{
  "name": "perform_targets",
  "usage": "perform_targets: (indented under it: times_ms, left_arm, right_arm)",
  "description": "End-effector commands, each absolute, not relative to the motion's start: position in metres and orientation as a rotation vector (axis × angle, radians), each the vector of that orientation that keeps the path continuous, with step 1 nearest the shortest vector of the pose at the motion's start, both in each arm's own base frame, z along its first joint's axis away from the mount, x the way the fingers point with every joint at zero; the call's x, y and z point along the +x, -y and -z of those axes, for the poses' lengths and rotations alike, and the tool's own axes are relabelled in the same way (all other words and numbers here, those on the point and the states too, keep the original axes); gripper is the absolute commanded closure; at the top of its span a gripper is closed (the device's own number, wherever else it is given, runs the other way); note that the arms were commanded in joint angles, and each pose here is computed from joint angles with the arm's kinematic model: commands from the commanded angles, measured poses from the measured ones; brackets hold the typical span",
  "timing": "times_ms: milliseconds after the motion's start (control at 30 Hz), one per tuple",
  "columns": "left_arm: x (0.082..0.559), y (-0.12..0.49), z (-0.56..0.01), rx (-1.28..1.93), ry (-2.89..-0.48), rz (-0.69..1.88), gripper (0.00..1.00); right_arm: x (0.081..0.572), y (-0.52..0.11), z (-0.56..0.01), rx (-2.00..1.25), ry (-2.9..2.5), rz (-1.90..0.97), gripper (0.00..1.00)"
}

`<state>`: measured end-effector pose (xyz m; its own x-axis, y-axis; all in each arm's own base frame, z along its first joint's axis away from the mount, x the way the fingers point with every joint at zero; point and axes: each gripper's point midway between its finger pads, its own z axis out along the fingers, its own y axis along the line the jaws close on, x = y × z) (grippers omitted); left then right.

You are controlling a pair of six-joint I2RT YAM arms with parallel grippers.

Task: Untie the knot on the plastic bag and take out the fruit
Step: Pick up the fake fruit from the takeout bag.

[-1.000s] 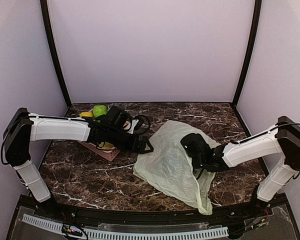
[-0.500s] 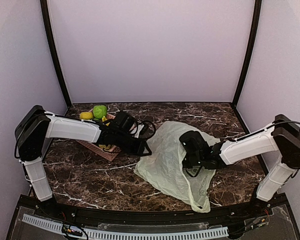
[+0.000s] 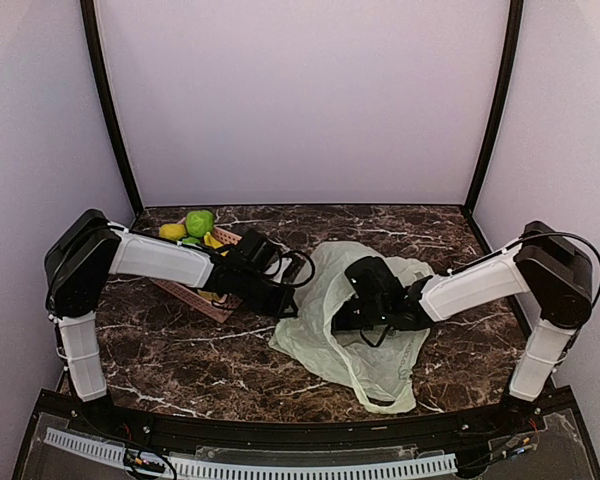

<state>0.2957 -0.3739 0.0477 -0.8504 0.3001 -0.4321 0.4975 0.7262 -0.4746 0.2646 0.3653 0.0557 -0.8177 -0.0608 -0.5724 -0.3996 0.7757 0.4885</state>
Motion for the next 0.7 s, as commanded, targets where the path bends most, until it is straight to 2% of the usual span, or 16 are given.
perform_targets:
  times_ms: [0, 300, 333, 500, 667]
  left_arm:
    - [0.300, 0.375, -0.051, 0.656, -2.586, 0.844, 0.99]
    - [0.292, 0.380, -0.046, 0.679, -2.599, 0.905, 0.99]
    - [0.292, 0.380, -0.046, 0.683, -2.597, 0.907, 0.99]
    - [0.292, 0.380, -0.048, 0.688, -2.593, 0.900, 0.99]
    - [0.298, 0.373, -0.050, 0.660, -2.597, 0.837, 0.99]
  right_arm:
    - [0.280, -0.378, -0.061, -0.377, -2.378, -0.846, 0.07]
    - [0.288, -0.388, -0.051, -0.421, -2.346, -0.894, 0.08]
    - [0.289, -0.390, -0.052, -0.429, -2.339, -0.903, 0.10]
    - [0.291, -0.392, -0.052, -0.451, -2.320, -0.930, 0.35]
    - [0.289, -0.388, -0.057, -0.447, -2.304, -0.938, 0.44]
